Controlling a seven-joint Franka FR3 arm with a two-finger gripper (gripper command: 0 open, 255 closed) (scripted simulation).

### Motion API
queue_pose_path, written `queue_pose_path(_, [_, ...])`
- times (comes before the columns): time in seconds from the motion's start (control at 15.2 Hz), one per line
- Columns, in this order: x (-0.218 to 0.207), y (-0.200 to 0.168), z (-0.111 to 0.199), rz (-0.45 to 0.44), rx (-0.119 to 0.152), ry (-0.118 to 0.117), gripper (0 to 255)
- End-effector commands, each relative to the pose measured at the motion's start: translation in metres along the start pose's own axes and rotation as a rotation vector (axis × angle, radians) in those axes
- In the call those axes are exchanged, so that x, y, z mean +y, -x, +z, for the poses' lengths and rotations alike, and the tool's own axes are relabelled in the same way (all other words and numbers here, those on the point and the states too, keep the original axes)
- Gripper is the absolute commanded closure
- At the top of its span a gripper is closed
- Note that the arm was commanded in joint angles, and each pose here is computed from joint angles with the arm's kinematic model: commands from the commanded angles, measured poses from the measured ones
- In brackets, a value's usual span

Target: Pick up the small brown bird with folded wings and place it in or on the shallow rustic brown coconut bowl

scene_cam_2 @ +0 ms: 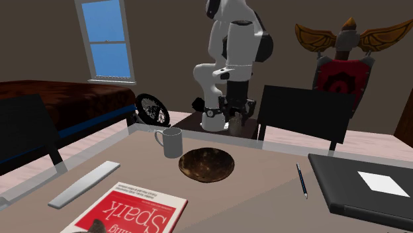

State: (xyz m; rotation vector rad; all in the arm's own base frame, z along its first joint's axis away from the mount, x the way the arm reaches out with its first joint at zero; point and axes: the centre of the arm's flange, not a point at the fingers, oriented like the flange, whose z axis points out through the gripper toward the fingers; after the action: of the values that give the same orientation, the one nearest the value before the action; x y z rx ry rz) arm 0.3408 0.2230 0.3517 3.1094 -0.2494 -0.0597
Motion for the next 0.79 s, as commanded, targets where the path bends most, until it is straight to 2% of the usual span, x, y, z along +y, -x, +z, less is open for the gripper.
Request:
queue_pose_path(0.0, [0.005, -0.025, -0.001, -0.001, 0.0, 0.001, 255])
queue_pose_path(0.59, [0.028, -0.141, -0.011, -0.001, 0.0, 0.001, 255])
queue_pose_path(0.66, [0.032, -0.165, -0.013, -0.001, 0.0, 0.001, 255])
queue_pose_path(0.73, [0.032, -0.165, -0.007, -0.001, 0.0, 0.001, 255])
